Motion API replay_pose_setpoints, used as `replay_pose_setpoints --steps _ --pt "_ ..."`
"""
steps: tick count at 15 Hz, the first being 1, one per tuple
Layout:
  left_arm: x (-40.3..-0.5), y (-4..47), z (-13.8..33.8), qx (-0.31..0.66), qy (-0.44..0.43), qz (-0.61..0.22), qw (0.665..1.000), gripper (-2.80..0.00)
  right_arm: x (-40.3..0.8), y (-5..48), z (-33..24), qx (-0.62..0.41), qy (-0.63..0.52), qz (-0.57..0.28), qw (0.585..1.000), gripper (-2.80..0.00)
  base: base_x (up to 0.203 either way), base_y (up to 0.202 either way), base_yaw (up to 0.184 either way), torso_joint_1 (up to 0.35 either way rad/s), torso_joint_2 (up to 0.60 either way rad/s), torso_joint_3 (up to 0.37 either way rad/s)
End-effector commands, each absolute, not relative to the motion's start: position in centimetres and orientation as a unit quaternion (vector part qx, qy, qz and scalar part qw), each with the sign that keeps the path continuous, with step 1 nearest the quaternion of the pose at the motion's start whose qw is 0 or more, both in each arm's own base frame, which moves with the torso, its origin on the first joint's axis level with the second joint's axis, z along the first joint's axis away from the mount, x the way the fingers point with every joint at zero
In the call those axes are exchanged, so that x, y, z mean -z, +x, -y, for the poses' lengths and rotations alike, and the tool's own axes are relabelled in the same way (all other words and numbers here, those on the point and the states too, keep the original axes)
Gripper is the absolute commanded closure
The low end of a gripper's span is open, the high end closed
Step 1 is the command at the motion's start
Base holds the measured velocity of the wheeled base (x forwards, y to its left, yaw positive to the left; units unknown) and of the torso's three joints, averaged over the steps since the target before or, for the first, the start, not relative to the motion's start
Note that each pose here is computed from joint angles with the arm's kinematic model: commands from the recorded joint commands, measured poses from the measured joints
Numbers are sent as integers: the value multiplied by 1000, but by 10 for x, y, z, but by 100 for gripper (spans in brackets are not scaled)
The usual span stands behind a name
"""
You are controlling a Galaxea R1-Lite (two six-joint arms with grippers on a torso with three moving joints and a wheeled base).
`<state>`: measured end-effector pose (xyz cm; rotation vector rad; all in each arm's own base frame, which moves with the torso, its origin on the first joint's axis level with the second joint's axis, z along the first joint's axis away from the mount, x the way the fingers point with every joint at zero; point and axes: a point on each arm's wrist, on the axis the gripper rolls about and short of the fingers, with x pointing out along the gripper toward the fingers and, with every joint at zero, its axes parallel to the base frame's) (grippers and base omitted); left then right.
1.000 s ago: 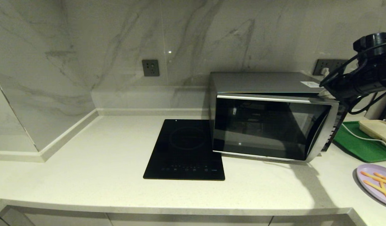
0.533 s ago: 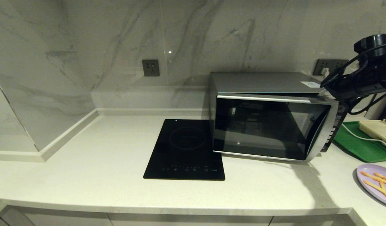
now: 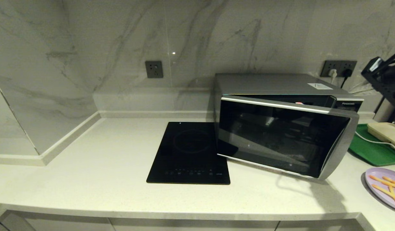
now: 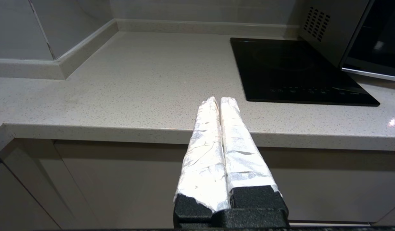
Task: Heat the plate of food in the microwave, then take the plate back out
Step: Open the microwave oven
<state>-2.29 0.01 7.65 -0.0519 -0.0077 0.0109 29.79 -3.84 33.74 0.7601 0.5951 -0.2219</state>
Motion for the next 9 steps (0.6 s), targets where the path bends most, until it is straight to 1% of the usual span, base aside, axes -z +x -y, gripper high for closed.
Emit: replay_pose_setpoints --steps 1,2,5,7,9 --pt "-77 -23 0 -6 -26 4 1000 0 -374 226 31 84 353 -268 892 0 0 0 0 0 0 0" --pt "-77 -23 0 -6 -26 5 1000 0 -372 222 39 100 355 -271 889 0 0 0 0 0 0 0" --pt "-77 -23 0 -6 -26 4 1000 0 -351 225 49 126 356 -312 872 0 0 0 0 0 0 0" --pt "-76 -23 0 -6 -26 5 1000 0 -337 236 51 129 354 -337 863 0 0 0 0 0 0 0" --pt "-77 -23 0 -6 -26 4 1000 0 -329 255 55 130 354 -345 860 0 0 0 0 0 0 0"
